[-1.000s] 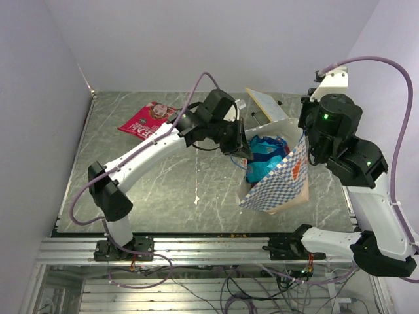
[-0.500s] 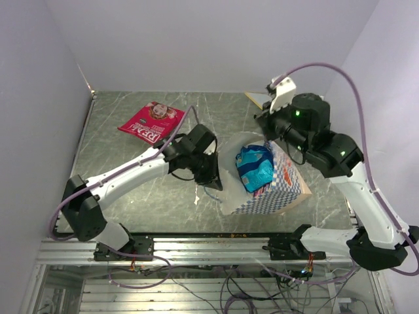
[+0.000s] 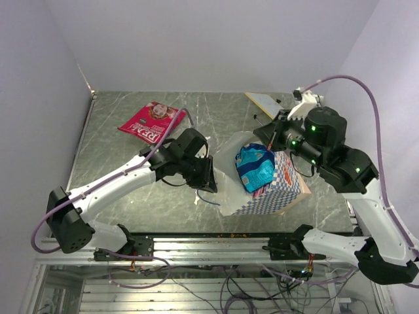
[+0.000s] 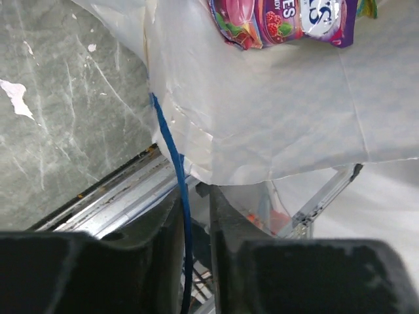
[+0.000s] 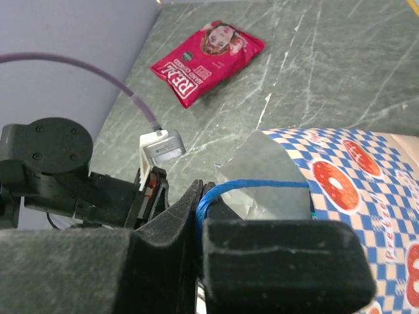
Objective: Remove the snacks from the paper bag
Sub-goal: Adjust the paper bag at the center of the board, then take out the snack from the paper bag.
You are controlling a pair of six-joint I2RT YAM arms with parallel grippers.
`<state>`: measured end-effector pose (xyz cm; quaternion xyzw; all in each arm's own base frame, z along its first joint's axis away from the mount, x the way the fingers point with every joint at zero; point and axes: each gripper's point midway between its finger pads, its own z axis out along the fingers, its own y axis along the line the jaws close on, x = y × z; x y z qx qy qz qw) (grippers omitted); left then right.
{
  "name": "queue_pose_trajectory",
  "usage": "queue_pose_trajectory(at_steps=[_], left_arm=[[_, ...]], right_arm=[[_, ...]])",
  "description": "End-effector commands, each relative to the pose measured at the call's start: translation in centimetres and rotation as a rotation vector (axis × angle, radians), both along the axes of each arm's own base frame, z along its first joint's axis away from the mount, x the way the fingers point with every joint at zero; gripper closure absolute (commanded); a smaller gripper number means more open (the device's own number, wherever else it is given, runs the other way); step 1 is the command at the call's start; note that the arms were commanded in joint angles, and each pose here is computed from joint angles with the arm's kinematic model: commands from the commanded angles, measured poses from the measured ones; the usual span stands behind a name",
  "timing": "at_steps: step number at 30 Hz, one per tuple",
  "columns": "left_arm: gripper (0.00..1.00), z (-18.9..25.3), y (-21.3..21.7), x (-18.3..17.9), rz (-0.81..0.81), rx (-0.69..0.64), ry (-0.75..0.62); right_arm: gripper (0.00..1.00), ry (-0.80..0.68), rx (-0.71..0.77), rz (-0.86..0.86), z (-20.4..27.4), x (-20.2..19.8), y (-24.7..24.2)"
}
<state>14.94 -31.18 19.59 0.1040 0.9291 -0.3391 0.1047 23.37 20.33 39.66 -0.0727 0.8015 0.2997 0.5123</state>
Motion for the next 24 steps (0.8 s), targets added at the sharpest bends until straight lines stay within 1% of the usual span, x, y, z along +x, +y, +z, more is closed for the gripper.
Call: queue_pose_trajectory(at_steps=[1,2,3,5,7,8,9,10,13,15,18,20,24], left_arm=[[0.57,2.2,0.7,0.2,-0.058,-0.013,-0.117],[0.51,2.8,1.1,0.7,-0.058,0.004,-0.159],[0.4,3.8,1.5,1.3,-0.053,0.014,-0.211],[0.3,6.9,1.7,2.7,-0.049,0.006,-0.333],[0.13,9.9,1.3,3.7,-0.068,-0.033,-0.433],[0.06,11.5,0.7,4.1,-0.077,-0.072,-0.473],[0.05,12.7,-0.1,4.2,-0.091,-0.116,-0.5],[0.06,13.7,-0.8,4.3,-0.101,-0.161,-0.524],[0.11,15.2,-3.2,4.4,-0.116,-0.245,-0.57],[0.18,15.2,-4.7,4.8,-0.097,-0.27,-0.601],[0.24,14.0,-6.5,6.1,-0.009,-0.302,-0.618],[0.25,13.6,-7.5,6.5,0.048,-0.325,-0.621],[0.28,12.7,-10.0,6.5,0.092,-0.346,-0.706]], right_arm=[[1.0,0.048,0.088,-0.121,0.8,-0.8,-2.0],[1.0,0.053,0.105,-0.134,0.8,-0.8,-2.2],[1.0,0.054,0.121,-0.147,1.0,-0.9,-2.4],[1.0,0.05,0.149,-0.179,1.4,-1.1,-3.0],[1.0,0.048,0.163,-0.205,1.8,-1.1,-3.5],[1.0,0.05,0.167,-0.216,2.0,-1.1,-3.7],[1.0,0.053,0.167,-0.22,2.1,-1.0,-3.7],[1.0,0.056,0.166,-0.222,2.3,-0.9,-3.7],[1.0,0.062,0.18,-0.224,2.8,-0.6,-3.3],[1.0,0.054,0.201,-0.231,3.3,-0.4,-3.2],[1.0,0.044,0.239,-0.245,3.8,-0.1,-3.1],[1.0,0.043,0.256,-0.235,4.1,0.0,-2.7],[1.0,0.064,0.238,-0.227,3.7,0.1,-2.4]])
